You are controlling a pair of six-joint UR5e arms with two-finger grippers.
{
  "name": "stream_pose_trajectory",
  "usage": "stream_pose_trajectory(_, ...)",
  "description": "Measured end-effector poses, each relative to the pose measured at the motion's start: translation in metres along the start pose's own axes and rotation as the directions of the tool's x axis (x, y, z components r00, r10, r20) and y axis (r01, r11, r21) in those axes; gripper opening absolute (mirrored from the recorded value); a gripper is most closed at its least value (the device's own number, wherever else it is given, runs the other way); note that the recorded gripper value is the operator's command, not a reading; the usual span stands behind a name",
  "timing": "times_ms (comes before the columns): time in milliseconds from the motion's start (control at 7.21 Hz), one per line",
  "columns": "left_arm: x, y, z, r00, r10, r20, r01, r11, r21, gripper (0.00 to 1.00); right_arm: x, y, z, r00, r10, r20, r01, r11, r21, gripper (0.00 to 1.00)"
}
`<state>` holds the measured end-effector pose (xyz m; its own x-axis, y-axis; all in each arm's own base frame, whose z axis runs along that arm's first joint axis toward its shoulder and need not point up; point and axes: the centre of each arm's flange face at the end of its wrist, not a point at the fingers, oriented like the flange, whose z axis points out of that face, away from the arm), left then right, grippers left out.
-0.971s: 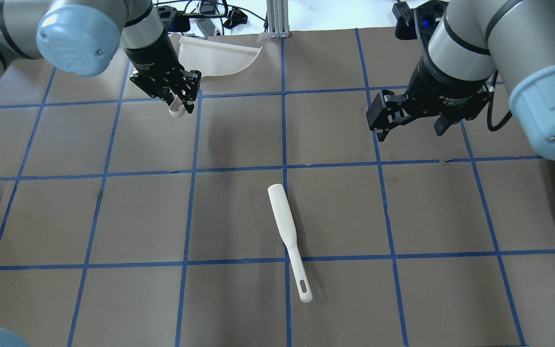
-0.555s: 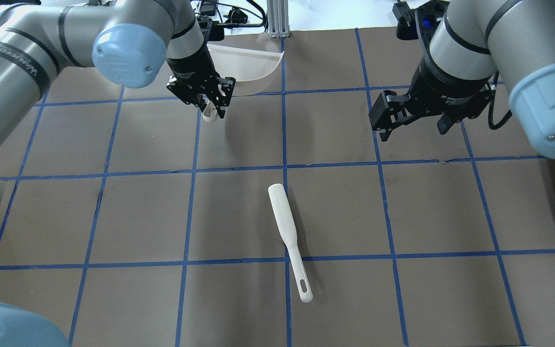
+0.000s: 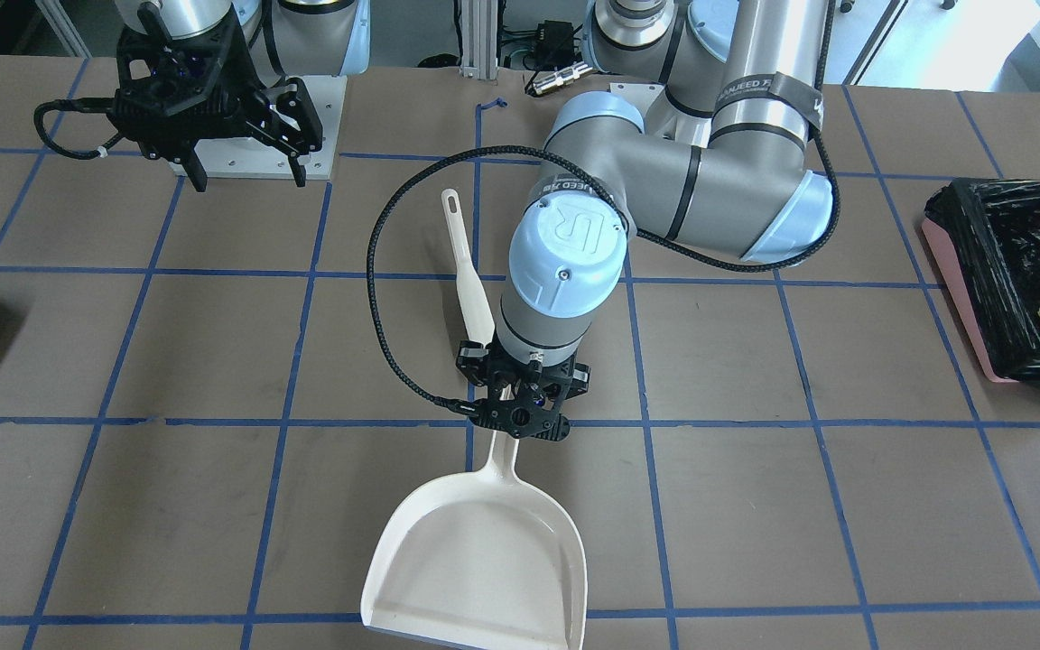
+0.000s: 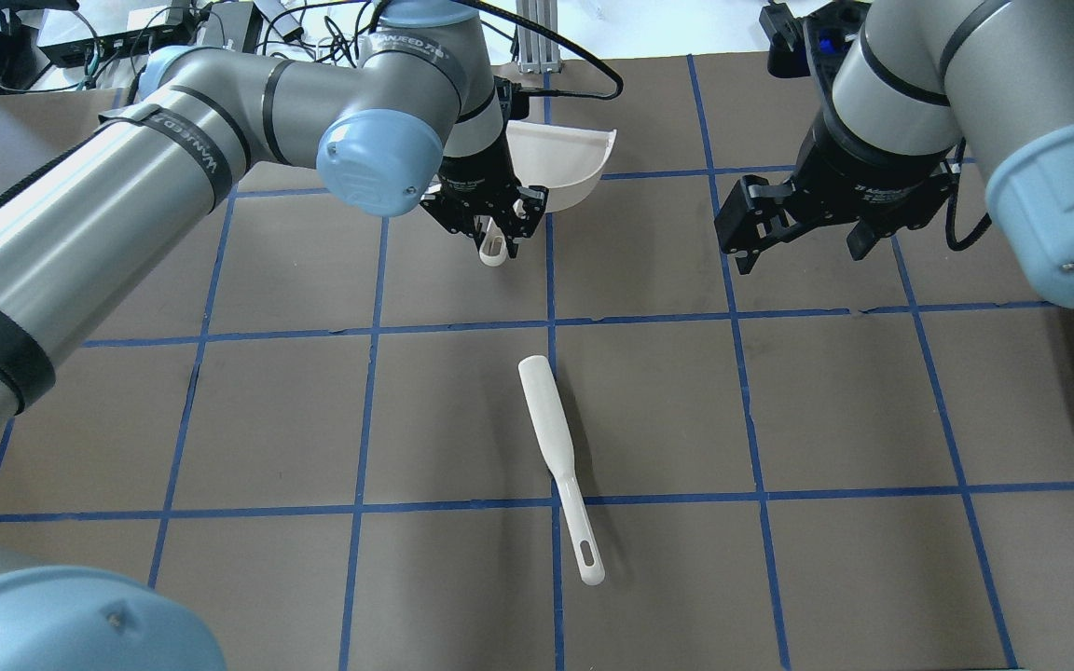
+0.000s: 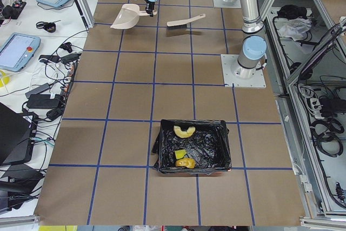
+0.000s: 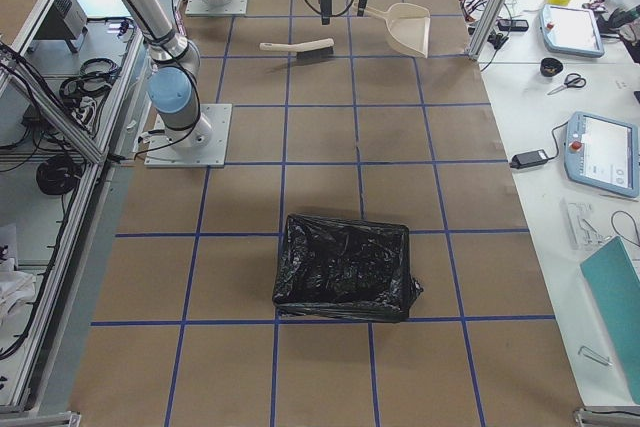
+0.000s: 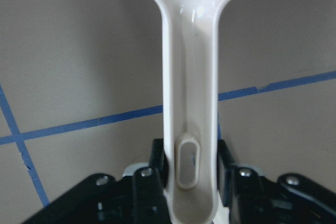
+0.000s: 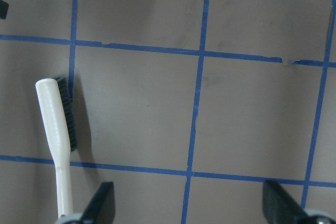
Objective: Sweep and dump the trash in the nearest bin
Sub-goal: 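Carry the empty dustpan back and lower it onto the table with the left gripper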
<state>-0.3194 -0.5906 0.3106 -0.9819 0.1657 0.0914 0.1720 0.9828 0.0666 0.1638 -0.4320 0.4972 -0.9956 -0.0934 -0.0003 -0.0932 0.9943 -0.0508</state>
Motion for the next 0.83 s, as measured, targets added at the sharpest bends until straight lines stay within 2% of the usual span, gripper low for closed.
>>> stream_pose_trajectory(278, 0.013, -0.004, 0.015, 1.0, -0.023, -0.022, 0.023, 1.0, 0.003, 0.0, 0.0, 0.0, 0.0, 1.0, -0.001, 0.0, 0.001, 1.0, 0.0, 1.0)
stream_pose_trajectory(833, 0.023, 0.006, 0.043, 0.998, -0.053, -0.031, 0.052, 0.998, -0.043, 0.0, -0.001, 0.0, 0.0, 1.0, -0.001, 0.001, 0.001, 1.0, 0.0, 1.0)
